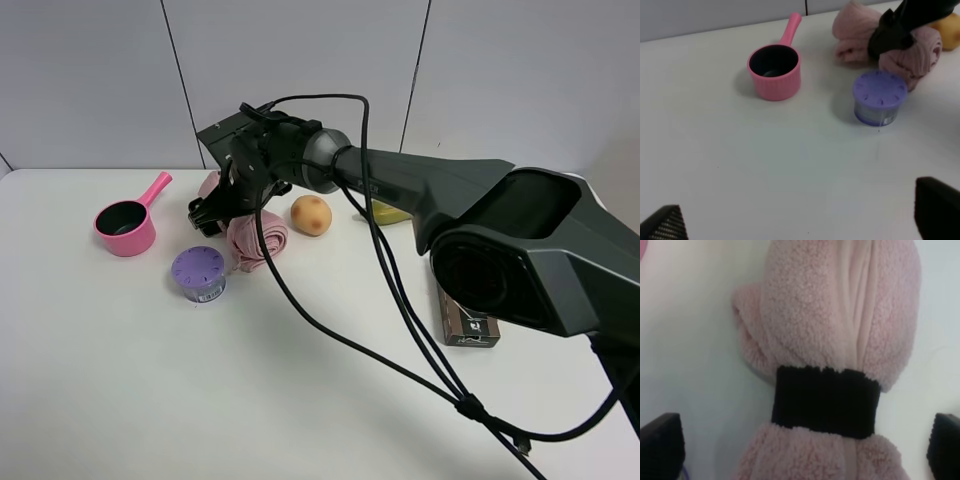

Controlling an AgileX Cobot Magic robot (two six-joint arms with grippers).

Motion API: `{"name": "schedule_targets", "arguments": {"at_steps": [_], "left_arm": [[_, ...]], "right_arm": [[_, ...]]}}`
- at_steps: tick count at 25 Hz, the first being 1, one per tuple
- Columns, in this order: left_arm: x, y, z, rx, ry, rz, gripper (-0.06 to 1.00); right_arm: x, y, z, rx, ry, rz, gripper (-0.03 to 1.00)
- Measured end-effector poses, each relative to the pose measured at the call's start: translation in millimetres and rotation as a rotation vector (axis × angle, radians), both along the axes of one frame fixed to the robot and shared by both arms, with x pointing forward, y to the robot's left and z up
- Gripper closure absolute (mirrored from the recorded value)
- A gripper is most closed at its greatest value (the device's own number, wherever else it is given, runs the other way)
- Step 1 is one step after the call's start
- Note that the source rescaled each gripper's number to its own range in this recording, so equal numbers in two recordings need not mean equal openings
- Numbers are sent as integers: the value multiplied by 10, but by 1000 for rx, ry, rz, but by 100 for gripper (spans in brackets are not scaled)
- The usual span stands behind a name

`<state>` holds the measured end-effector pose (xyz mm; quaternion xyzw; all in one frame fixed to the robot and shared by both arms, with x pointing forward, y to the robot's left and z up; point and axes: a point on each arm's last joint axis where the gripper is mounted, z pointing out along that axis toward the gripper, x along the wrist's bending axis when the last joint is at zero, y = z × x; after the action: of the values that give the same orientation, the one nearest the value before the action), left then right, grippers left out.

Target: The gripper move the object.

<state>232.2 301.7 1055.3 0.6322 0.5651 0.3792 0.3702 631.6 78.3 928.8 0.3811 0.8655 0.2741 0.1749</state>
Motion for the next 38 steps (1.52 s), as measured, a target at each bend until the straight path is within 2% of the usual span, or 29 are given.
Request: {"name": "schedule_targets", "arguments": {"at_steps": [4, 7, 15, 21, 24, 30, 38], "left_arm": [[0, 0, 0, 0, 0, 0, -6], [0, 0, 0, 0, 0, 0, -6], [0, 0, 0, 0, 0, 0, -6], [0, 0, 0, 0, 0, 0, -6], [0, 0, 0, 0, 0, 0, -6], [0, 0, 0, 0, 0, 0, -6], [0, 0, 0, 0, 0, 0, -6]], "right_arm": [[-11, -4, 49, 1, 1, -2, -3], [-60, -13, 262, 11, -7, -3, -3], [-518, -242, 1471, -9, -40, 37, -3], [-832, -582, 2083, -71, -23, 58, -3], [-941, -712, 2276, -97, -33, 78, -3], [-1050, -877, 2567, -126, -129, 128, -3], [-952, -1246, 2818, -200, -247, 36, -3]]}}
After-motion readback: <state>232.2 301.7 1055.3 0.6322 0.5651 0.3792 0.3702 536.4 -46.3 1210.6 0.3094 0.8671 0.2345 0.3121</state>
